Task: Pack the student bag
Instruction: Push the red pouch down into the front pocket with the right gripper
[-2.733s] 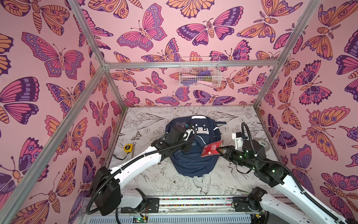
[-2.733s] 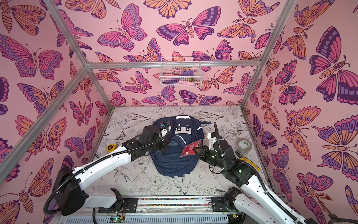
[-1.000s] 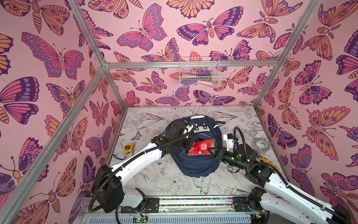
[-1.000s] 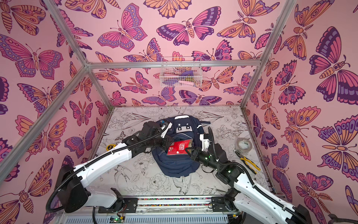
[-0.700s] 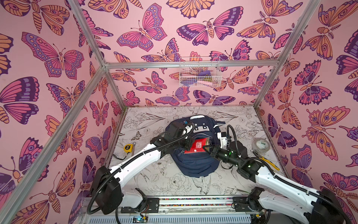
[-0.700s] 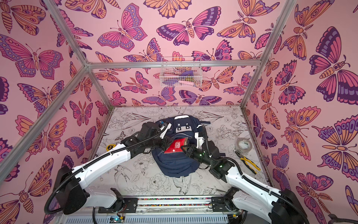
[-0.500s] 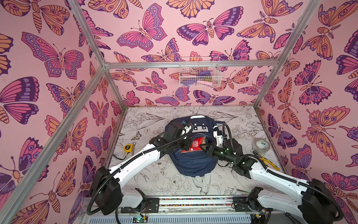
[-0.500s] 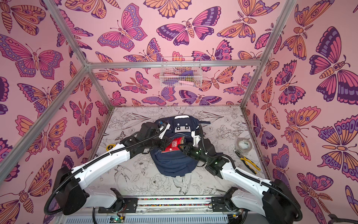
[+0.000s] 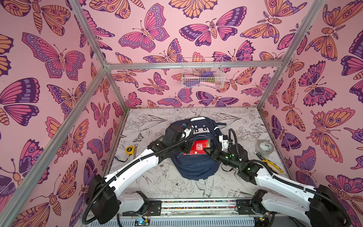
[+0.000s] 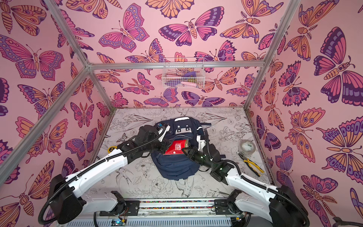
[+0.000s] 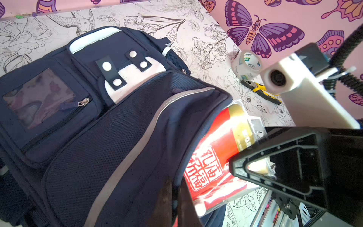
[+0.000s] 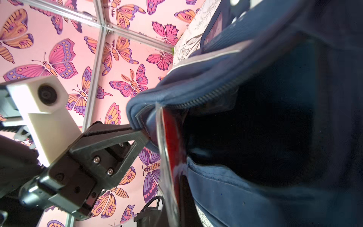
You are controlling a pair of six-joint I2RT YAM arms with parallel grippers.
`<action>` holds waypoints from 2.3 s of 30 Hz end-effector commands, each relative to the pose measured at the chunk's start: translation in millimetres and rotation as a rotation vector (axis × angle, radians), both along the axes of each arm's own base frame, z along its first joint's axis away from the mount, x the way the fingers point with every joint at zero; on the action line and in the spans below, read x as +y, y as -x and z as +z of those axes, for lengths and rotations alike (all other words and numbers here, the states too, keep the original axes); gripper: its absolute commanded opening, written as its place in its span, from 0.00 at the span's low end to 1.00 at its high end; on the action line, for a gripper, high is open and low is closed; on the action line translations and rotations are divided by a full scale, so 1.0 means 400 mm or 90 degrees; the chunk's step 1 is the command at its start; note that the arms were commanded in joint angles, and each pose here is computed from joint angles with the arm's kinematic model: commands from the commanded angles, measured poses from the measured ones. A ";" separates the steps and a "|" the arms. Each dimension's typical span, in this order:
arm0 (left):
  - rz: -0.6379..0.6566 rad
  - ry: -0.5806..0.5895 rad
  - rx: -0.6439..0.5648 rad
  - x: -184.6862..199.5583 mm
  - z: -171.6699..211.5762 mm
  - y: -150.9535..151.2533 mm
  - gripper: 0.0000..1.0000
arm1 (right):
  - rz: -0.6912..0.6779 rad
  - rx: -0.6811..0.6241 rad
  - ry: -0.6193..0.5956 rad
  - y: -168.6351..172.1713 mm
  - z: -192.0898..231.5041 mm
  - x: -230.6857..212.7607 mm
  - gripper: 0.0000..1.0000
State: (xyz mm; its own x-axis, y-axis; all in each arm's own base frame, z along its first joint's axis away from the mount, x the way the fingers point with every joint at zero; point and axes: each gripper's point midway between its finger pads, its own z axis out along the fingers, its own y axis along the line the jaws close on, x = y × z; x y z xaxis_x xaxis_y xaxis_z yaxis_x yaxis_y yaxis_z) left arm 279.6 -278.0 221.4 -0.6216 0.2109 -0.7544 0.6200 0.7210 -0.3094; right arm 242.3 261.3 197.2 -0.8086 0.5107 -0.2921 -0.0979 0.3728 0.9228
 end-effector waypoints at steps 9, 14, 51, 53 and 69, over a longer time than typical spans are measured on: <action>-0.035 0.071 -0.027 -0.032 0.077 0.018 0.00 | 0.001 0.008 -0.025 -0.045 0.023 0.039 0.00; -0.045 0.080 -0.020 -0.033 0.079 0.031 0.00 | 0.014 0.006 -0.058 -0.087 0.018 0.092 0.00; -0.042 0.076 -0.008 0.012 0.037 0.065 0.00 | -0.062 0.099 0.238 -0.108 -0.109 -0.003 0.16; -0.044 0.078 -0.005 0.011 0.036 0.068 0.00 | -0.067 0.095 0.250 -0.124 -0.112 0.004 0.13; -0.018 0.074 0.039 0.027 -0.014 0.079 0.00 | -0.017 0.027 0.351 -0.080 -0.072 0.024 0.17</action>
State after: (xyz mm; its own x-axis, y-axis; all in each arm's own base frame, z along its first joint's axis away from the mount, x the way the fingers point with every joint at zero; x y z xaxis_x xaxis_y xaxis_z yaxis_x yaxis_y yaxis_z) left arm 253.4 -260.4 206.2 -0.6619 0.1653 -0.7312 0.6010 0.7000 -0.3857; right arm 299.1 274.1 160.2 -0.8050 0.3900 -0.4472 0.0200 0.7711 0.6364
